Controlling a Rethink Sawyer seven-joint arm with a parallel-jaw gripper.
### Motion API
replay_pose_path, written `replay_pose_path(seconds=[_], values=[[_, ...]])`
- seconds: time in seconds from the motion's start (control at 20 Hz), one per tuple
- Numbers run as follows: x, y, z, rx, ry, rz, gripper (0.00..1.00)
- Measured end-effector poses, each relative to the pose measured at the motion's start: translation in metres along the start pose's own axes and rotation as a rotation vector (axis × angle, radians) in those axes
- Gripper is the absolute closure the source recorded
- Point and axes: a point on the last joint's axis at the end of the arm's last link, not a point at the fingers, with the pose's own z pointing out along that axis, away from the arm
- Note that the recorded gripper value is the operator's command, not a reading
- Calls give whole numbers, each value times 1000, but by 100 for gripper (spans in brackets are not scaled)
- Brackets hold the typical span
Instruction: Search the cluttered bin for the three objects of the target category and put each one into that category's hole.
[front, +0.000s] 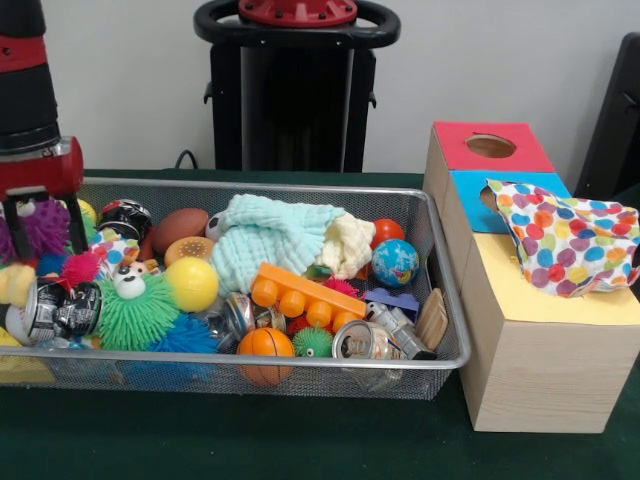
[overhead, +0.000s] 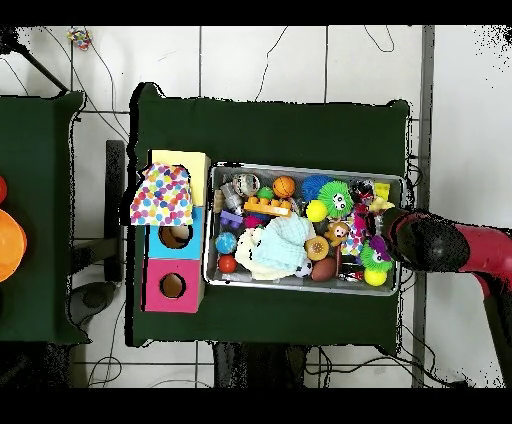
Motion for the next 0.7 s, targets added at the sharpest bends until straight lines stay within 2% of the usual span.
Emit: replay_pose_path(seconds=[0.3,0.7], values=[[-19,5,-5,70,-59,-74,0],[-26,8,-19,107,-104,-107,0]])
